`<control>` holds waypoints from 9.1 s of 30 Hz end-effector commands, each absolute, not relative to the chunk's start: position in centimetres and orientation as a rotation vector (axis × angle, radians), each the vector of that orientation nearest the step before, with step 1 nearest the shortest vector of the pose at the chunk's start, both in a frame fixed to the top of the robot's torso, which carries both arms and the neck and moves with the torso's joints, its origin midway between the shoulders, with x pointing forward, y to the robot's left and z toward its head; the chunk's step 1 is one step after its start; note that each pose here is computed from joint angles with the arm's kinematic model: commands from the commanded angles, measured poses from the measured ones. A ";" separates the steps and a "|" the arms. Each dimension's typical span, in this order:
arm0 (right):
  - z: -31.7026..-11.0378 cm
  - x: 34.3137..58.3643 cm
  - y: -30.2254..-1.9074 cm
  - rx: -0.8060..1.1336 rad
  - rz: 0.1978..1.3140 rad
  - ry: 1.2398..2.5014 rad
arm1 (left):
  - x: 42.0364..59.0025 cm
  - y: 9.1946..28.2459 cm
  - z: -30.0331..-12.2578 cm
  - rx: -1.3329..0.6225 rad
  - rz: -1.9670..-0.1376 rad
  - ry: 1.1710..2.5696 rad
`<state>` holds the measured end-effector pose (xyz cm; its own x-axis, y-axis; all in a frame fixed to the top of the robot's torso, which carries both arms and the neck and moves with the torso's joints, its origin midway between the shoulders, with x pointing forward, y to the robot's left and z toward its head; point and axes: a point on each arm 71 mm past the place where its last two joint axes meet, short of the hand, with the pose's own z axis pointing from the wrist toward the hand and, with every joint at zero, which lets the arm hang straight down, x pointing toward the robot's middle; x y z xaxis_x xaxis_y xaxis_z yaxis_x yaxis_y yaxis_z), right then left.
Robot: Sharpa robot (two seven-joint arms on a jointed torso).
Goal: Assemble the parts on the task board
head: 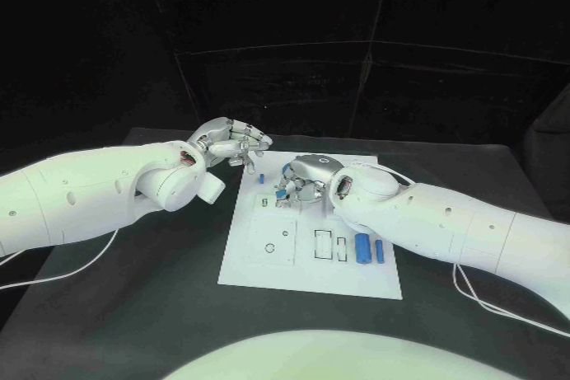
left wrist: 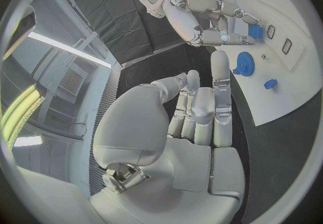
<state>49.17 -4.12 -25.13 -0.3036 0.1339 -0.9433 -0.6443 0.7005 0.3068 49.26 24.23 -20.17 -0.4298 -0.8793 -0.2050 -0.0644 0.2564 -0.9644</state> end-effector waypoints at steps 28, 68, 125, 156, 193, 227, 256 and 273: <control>-22.9 46.8 -7.7 -0.302 0.833 1.623 | 47.6 23.7 -23.8 -0.617 -0.998 1.983; -22.3 45.7 -6.8 -0.343 0.818 1.600 | 47.7 21.7 -24.7 -0.591 -0.947 2.027; -21.4 44.4 -5.5 -0.365 0.864 1.556 | 47.8 21.6 -24.9 -0.590 -0.906 2.046; -22.5 45.5 -5.0 -0.396 0.728 1.643 | 47.9 24.9 -24.8 -0.644 -0.837 2.020; -25.3 46.8 -2.5 -0.536 0.539 1.748 | 47.9 27.2 -22.1 -0.904 -1.001 1.729; -24.9 46.5 -2.1 -0.540 0.560 1.708 | 47.9 27.1 -22.4 -0.914 -1.009 1.770; -17.9 46.0 -13.3 0.056 1.003 1.616 | 48.1 25.7 -21.6 -0.687 -0.999 1.959; -16.5 47.1 -20.1 0.239 0.894 1.669 | 51.0 19.7 -21.1 -0.173 -0.508 2.352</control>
